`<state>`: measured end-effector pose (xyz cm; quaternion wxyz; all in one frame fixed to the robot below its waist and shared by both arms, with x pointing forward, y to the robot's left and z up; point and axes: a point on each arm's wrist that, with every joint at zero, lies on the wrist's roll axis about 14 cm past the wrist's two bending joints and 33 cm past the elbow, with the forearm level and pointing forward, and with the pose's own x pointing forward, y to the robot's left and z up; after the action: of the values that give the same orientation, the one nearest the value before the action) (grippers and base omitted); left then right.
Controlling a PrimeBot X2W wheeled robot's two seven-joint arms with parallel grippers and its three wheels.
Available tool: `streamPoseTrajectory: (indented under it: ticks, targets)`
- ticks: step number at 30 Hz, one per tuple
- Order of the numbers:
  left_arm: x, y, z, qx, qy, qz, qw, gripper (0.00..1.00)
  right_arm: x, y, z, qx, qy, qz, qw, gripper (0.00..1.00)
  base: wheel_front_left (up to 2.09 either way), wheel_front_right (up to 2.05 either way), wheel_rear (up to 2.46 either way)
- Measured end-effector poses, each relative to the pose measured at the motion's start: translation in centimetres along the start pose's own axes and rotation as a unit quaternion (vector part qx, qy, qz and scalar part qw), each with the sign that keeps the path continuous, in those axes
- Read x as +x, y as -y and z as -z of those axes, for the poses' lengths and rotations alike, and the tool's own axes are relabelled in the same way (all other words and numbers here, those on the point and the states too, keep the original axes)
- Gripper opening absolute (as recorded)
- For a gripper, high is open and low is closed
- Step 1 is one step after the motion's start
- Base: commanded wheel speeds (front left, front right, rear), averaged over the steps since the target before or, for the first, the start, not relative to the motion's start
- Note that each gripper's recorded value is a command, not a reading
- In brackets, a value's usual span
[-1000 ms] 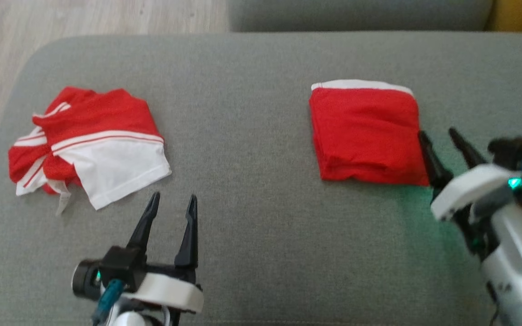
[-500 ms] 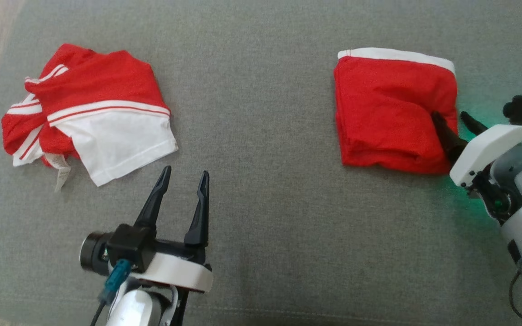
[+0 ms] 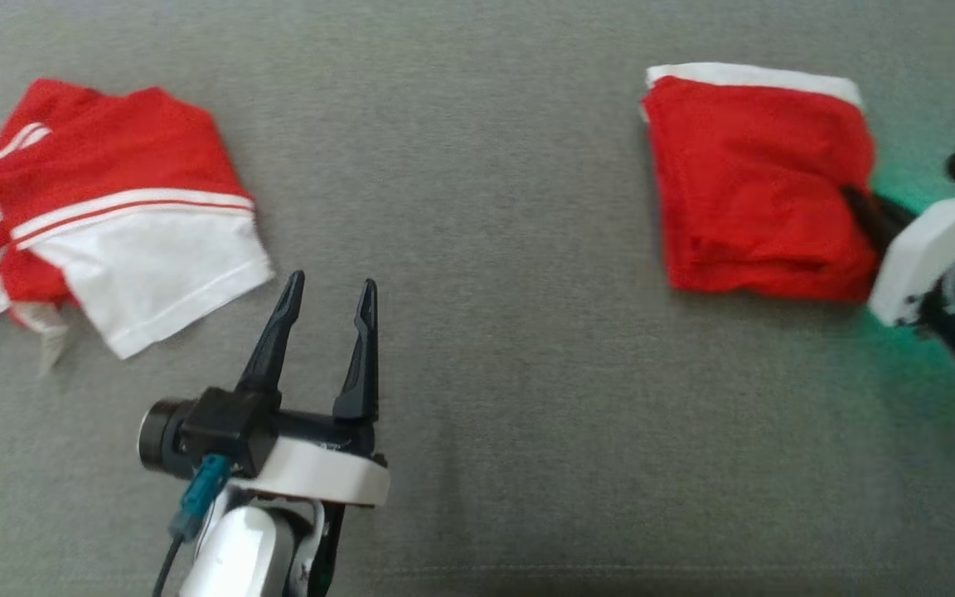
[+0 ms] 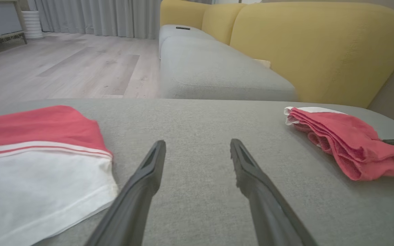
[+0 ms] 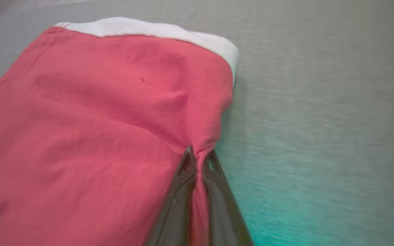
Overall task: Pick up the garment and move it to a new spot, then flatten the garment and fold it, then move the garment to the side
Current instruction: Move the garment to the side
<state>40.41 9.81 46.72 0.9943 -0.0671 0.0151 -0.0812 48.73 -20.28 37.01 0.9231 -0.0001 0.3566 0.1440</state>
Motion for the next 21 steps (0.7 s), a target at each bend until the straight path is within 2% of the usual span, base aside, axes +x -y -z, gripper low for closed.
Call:
streamPoseTrajectory:
  ticks: [10,11,17,21]
  targets:
    - [5.2,3.4,0.4,-0.017,0.020,0.068,0.997,1.00,-3.5,10.4,-0.9,-0.088,-0.022,0.098,0.991,0.00,0.00,0.00,0.00]
    - [5.2,3.4,0.4,-0.017,0.020,0.068,0.997,1.00,-3.5,10.4,-0.9,-0.088,-0.022,0.098,0.991,0.00,0.00,0.00,0.00]
    - [7.4,4.8,1.5,-0.029,0.022,0.094,0.995,1.00,-5.4,16.5,-0.6,-0.105,-0.032,0.166,0.980,0.00,0.00,0.00,0.00]
    - [8.1,5.4,1.7,-0.034,0.027,0.104,0.994,1.00,-6.1,18.7,-1.2,-0.120,-0.030,0.192,0.974,0.00,0.00,0.00,0.00]
